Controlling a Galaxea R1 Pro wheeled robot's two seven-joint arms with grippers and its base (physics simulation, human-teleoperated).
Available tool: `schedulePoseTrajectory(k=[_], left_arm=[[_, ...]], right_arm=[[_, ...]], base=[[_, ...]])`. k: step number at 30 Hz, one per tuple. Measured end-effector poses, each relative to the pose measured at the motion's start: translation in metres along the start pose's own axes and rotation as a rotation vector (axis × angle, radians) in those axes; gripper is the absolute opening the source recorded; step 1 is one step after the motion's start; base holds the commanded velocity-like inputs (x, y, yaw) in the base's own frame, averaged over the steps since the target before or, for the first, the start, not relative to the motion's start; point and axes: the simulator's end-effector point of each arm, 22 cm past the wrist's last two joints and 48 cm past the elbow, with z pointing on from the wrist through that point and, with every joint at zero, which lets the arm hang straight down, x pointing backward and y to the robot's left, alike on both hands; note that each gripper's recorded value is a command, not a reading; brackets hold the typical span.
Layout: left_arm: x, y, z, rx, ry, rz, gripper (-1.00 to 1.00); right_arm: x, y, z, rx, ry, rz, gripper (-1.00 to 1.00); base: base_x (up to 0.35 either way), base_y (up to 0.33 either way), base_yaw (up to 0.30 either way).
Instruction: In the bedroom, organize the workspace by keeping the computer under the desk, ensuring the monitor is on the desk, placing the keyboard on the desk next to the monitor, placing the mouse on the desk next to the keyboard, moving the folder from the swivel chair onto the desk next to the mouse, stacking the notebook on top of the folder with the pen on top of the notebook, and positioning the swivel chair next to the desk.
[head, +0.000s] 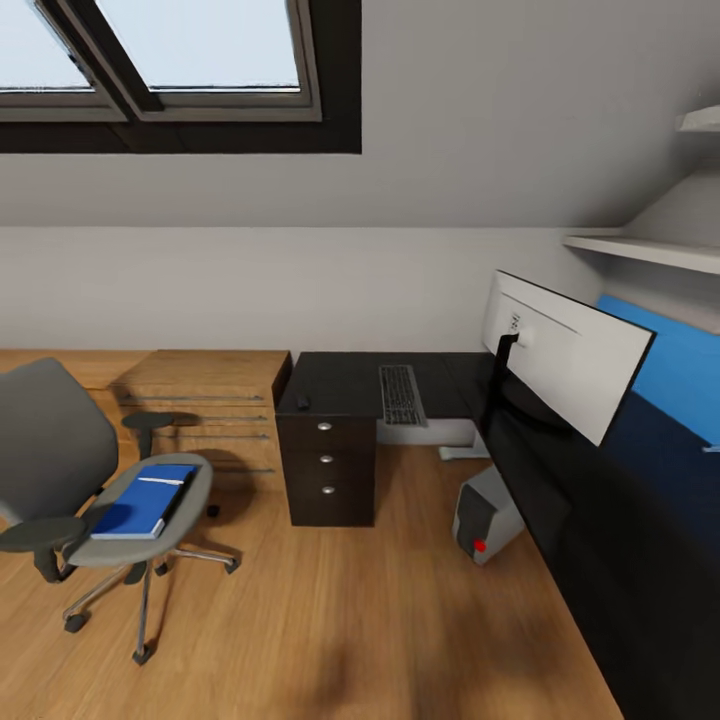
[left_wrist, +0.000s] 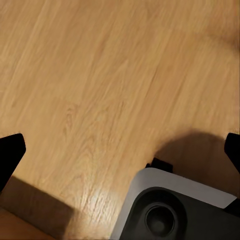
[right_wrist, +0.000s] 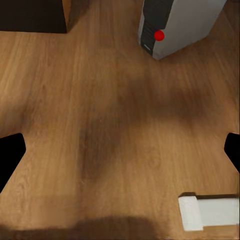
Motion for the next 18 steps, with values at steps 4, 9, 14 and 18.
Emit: schedulePoseTrajectory(k=[4, 9, 14, 18], left_arm=[[0.0000, 0.0000, 0.0000, 0.000, 0.000, 0.000, 1.00], [0.0002, -0.0007, -0.0002, 0.001, 0.000, 0.000, 1.00], [0.0006, -0.0026, -0.0007, 0.005, 0.001, 0.002, 1.00], [0.0007, -0.0029, -0.0007, 0.006, 0.001, 0.003, 1.00]], right_arm=[[0.0002, 0.0001, -0.0001, 0.000, 0.000, 0.000, 1.00], [0.0001, 0.0008, -0.0002, -0.001, 0.000, 0.000, 1.00], [0.0000, -0.0004, 0.0001, 0.002, 0.000, 0.000, 1.00], [0.0001, -0.0012, 0.0001, 0.003, 0.000, 0.000, 1.00]], base=[[-0.337, -0.095, -0.210], [-0.338, -0.095, -0.234], [-0.338, -0.106, -0.067], [-0.329, -0.132, -0.011]])
